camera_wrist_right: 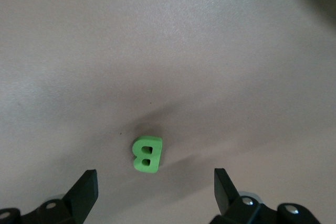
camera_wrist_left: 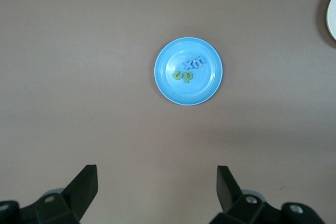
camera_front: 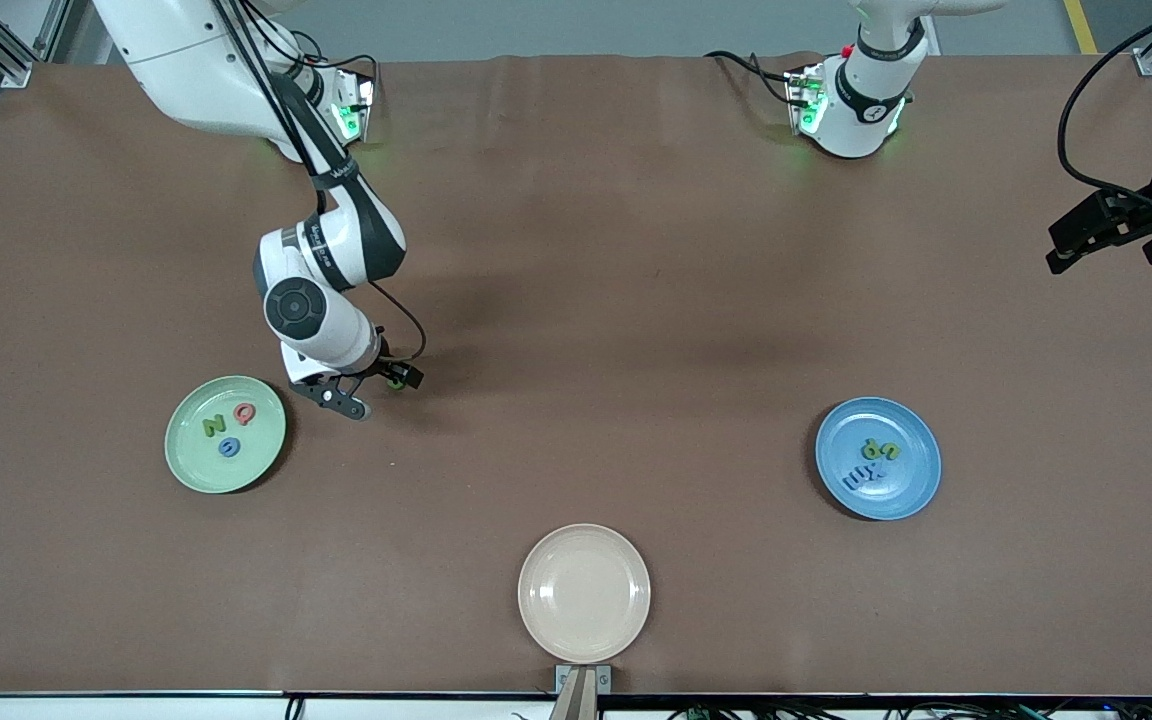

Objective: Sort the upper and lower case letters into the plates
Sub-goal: 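Grasp the green B with the right gripper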

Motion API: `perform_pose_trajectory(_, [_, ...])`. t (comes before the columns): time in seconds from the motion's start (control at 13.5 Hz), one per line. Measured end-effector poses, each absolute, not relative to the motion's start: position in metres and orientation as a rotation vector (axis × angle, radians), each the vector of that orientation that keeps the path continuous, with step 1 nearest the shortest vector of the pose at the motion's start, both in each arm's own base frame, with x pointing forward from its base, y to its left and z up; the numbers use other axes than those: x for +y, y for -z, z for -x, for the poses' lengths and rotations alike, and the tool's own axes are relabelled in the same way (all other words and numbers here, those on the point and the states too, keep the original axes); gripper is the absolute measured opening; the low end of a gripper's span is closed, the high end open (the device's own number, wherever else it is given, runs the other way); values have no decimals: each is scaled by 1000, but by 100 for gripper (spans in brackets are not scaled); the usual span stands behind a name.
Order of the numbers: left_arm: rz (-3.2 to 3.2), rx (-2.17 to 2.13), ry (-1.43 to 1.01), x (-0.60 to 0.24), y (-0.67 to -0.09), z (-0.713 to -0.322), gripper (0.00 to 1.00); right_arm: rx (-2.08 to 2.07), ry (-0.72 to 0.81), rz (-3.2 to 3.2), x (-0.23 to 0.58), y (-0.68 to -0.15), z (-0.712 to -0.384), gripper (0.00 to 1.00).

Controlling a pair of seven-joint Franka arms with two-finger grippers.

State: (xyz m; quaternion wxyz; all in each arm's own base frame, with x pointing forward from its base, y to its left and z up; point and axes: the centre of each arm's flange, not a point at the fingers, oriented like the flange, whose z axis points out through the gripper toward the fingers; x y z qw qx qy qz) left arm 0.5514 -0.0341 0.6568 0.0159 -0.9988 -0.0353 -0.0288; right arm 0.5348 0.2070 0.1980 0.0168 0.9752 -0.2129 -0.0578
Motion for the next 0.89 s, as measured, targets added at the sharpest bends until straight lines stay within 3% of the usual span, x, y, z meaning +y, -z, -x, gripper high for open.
perform_pose_trajectory(0.22, [3107,-108,90,-35,-657,-551,100,-657,170,-3037,207,-182,-535,97])
perform_pose_trajectory(0.37, [3107,-107,91,-35,-657,-551,100,-656,169,-3038,207,-179,-535,79])
perform_pose_trajectory(0.59, [3107,-106,93,-35,-658,-551,100,-656,169,-3038,207,-177,-535,76])
perform_pose_trajectory(0.74, [3107,-106,93,-35,-658,-551,100,-657,161,-3042,207,-175,-535,59])
perform_pose_trajectory(0.89, [3107,-103,93,-35,-658,-551,100,-656,158,-3044,208,-175,-536,55])
